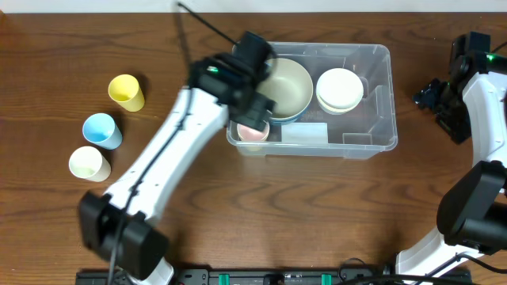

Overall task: Pack container
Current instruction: 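Release the pink cup and move the left gripper to the cream cup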

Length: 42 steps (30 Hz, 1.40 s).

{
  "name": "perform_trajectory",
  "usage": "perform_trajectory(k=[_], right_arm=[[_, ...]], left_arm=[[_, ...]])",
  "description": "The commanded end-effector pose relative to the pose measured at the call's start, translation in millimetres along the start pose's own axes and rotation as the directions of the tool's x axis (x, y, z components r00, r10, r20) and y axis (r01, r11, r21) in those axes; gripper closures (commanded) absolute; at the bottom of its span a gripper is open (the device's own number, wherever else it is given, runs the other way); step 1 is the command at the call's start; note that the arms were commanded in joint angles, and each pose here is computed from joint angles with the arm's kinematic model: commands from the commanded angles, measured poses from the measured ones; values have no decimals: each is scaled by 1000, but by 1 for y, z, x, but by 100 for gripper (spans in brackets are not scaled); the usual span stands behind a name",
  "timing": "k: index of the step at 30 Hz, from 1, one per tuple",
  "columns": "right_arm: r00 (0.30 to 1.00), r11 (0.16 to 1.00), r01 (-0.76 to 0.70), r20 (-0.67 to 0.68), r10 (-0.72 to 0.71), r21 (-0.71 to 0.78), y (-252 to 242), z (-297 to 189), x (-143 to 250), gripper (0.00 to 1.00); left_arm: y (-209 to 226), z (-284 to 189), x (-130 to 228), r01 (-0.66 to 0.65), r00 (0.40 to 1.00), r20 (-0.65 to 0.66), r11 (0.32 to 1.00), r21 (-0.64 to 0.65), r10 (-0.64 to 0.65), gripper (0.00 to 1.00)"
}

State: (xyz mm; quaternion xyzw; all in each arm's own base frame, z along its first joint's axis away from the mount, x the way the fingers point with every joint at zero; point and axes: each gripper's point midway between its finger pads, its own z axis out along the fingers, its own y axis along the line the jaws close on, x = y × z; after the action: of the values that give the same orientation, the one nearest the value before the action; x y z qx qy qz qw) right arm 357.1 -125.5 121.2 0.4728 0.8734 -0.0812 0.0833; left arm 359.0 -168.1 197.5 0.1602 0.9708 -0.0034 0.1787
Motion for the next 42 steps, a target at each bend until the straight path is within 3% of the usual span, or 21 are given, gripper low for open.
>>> perform_trajectory(k=[1,6,11,16,21,27,42], right_arm=[[1000,1000,-24,13,24,3,-4,-3,-3,1],[1000,1000,-24,13,24,3,-4,-3,-3,1],[1000,1000,-24,13,24,3,-4,-3,-3,1],[1000,1000,-25,13,25,3,-4,-3,-3,1],[1000,1000,-24,13,24,3,-4,-3,-3,1],[1000,1000,-24,13,24,3,-4,-3,-3,1],[1000,1000,-24,13,24,3,-4,-3,-3,1]], left_arm=[[75,-50,-9,293,950,154,948,-127,-273,2],[168,-62,31,611,791,154,763,-212,-591,2],[236,-56,97,846,495,146,437,-305,-857,2],[270,-47,160,924,163,175,88,-372,-971,2],[274,-27,212,888,-58,183,-134,-439,-981,2],[271,7,236,875,-104,163,-168,-454,-981,2],[274,40,242,891,-107,185,-177,-418,-977,2]])
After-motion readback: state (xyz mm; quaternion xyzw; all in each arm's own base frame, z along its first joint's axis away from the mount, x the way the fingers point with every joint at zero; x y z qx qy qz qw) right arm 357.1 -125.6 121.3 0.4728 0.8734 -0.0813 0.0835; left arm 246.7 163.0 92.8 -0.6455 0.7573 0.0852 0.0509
